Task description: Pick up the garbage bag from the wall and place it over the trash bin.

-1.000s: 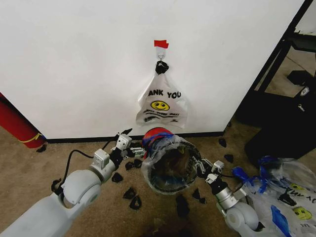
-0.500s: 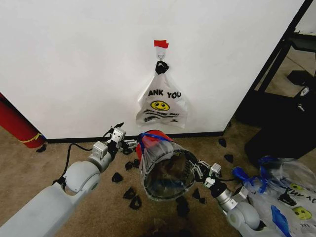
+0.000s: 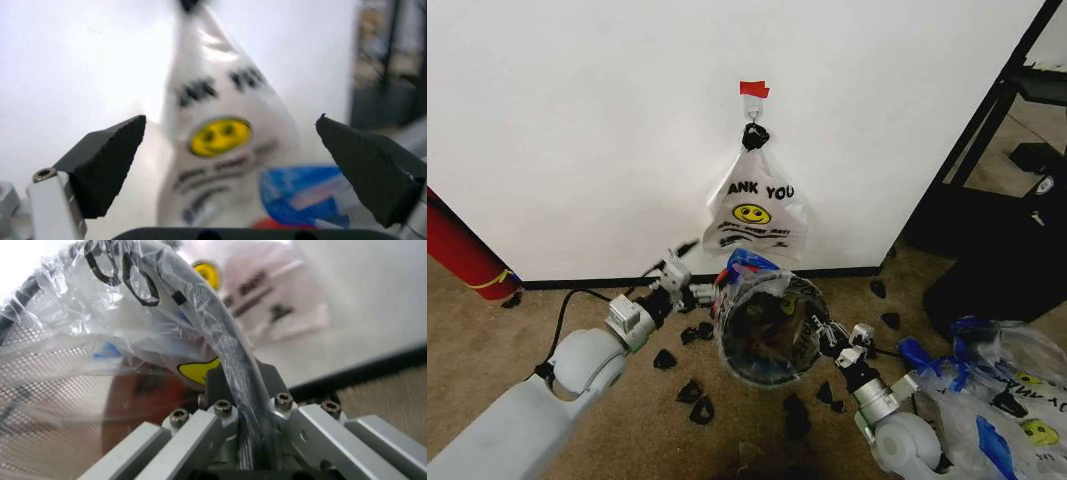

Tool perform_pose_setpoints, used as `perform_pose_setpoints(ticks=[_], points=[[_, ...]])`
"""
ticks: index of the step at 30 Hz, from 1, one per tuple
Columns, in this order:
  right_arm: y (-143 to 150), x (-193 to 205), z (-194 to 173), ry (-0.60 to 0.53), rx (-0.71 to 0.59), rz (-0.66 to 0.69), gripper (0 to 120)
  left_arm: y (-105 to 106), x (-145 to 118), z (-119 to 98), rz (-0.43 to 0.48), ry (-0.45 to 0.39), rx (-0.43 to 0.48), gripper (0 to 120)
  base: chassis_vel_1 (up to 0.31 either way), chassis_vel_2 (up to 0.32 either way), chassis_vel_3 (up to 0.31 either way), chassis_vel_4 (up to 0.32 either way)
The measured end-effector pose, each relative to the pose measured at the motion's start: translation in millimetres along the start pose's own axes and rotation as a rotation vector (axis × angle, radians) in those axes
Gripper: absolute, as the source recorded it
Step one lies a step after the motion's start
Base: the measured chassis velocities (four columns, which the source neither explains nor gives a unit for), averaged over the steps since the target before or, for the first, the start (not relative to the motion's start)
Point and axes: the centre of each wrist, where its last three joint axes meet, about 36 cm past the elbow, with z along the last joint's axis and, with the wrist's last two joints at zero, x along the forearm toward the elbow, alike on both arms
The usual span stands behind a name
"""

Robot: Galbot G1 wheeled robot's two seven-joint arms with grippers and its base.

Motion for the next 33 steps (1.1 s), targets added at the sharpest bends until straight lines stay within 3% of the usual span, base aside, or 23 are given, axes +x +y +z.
perform_pose_setpoints(ticks=[3, 6, 8, 11, 14, 19, 23, 25, 27, 33], points=[[13.4, -3.1, -6.4, 0.004, -0.080, 0.067, 0, -6.1, 3.0, 5.0, -0.055, 0.020, -0.010, 100, 0.000, 0.000, 0.000, 0.000], [40.5, -9.4, -28.9, 0.023, -0.240, 0.206, 0, -9.1, 18.9, 27.9, -0.121, 0.127, -0.142, 100, 0.000, 0.000, 0.000, 0.000], [43.4, -9.9, -32.1, 0.024, -0.252, 0.216, 0, -9.5, 21.6, 30.9, -0.120, 0.143, -0.159, 100, 0.000, 0.000, 0.000, 0.000], [59.7, -13.6, -53.9, 0.042, -0.329, 0.301, 0, -13.6, 42.4, 42.6, -0.038, 0.249, -0.209, 100, 0.000, 0.000, 0.000, 0.000], [82.5, -18.4, -72.1, 0.086, -0.385, 0.392, 0, -20.3, 53.1, 43.1, 0.047, 0.288, -0.182, 100, 0.000, 0.000, 0.000, 0.000], [113.7, -21.1, -91.4, 0.136, -0.424, 0.498, 0, -25.5, 58.0, 39.8, 0.160, 0.286, -0.076, 100, 0.000, 0.000, 0.000, 0.000], [110.2, -19.7, -89.4, 0.162, -0.406, 0.524, 0, -28.1, 59.4, 40.0, 0.175, 0.281, -0.065, 100, 0.000, 0.000, 0.000, 0.000], [105.1, -18.7, -83.8, 0.184, -0.389, 0.543, 0, -29.5, 59.1, 44.5, 0.098, 0.310, -0.130, 100, 0.000, 0.000, 0.000, 0.000], [99.1, -20.4, -75.7, 0.214, -0.364, 0.573, 0, -34.5, 59.8, 53.6, -0.094, 0.395, -0.216, 100, 0.000, 0.000, 0.000, 0.000], [98.3, -32.1, -61.7, 0.251, -0.313, 0.639, 0, -55.9, 67.1, 66.8, -0.351, 0.457, -0.237, 100, 0.000, 0.000, 0.000, 0.000]])
